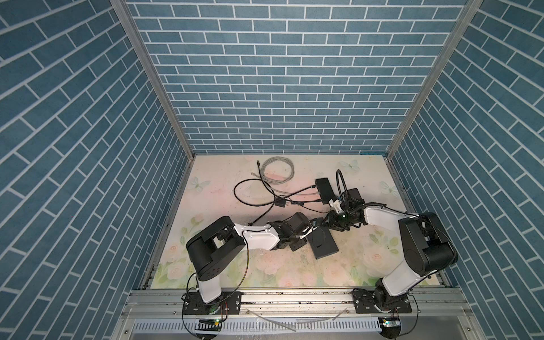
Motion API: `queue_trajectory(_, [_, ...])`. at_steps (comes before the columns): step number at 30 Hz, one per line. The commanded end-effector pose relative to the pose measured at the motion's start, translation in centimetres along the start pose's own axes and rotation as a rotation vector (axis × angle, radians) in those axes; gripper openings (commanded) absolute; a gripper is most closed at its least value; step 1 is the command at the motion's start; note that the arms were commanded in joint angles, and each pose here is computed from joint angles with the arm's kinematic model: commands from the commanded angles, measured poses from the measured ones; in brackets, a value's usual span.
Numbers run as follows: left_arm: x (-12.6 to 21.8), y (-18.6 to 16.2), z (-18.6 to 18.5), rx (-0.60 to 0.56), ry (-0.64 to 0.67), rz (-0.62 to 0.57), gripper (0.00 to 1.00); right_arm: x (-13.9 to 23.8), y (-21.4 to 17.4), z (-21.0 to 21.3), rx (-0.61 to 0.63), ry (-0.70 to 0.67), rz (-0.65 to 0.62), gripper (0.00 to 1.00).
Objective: Insert the plug into the switch port
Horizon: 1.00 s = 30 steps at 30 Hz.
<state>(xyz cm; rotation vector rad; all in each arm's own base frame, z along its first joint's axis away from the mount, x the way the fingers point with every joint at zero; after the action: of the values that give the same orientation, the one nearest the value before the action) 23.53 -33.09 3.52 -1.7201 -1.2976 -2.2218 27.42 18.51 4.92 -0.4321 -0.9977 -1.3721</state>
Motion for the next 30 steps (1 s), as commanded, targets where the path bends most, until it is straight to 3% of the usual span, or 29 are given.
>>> queue_trajectory(1, [-0.3, -6.4, -0.4, -0.042, -0.030, 0.210, 0.07, -0.2, -2.7, -0.3, -0.062, -0.036, 0.091, 0.37])
queue_trajectory(14, [1.7, -6.3, 0.4, 0.003, -0.044, 0.267, 0.06, -0.4, -3.0, -0.8, -0.084, -0.060, 0.086, 0.37])
queue_trajectory(22, [0.7, -5.4, -0.9, -0.014, -0.105, 0.211, 0.06, -0.6, -2.8, -0.5, -0.079, -0.033, 0.084, 0.37])
queue_trajectory(30, [-0.9, -4.5, -1.4, -0.042, -0.112, 0.231, 0.06, -0.6, -2.8, -0.1, -0.078, -0.010, 0.083, 0.37])
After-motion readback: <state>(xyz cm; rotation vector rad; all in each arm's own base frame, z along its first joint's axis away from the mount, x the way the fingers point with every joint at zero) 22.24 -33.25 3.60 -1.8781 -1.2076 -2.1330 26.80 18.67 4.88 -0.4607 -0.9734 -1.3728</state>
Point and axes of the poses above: each gripper's point midway between its finger pads, its own x axis back along the fingers, its own z axis along the line the jaws close on, y = z × x, the point moved 2 cm from there along x, back along the fingers, and after that the axes turned 15 degrees about x, right-handed, at the moved point
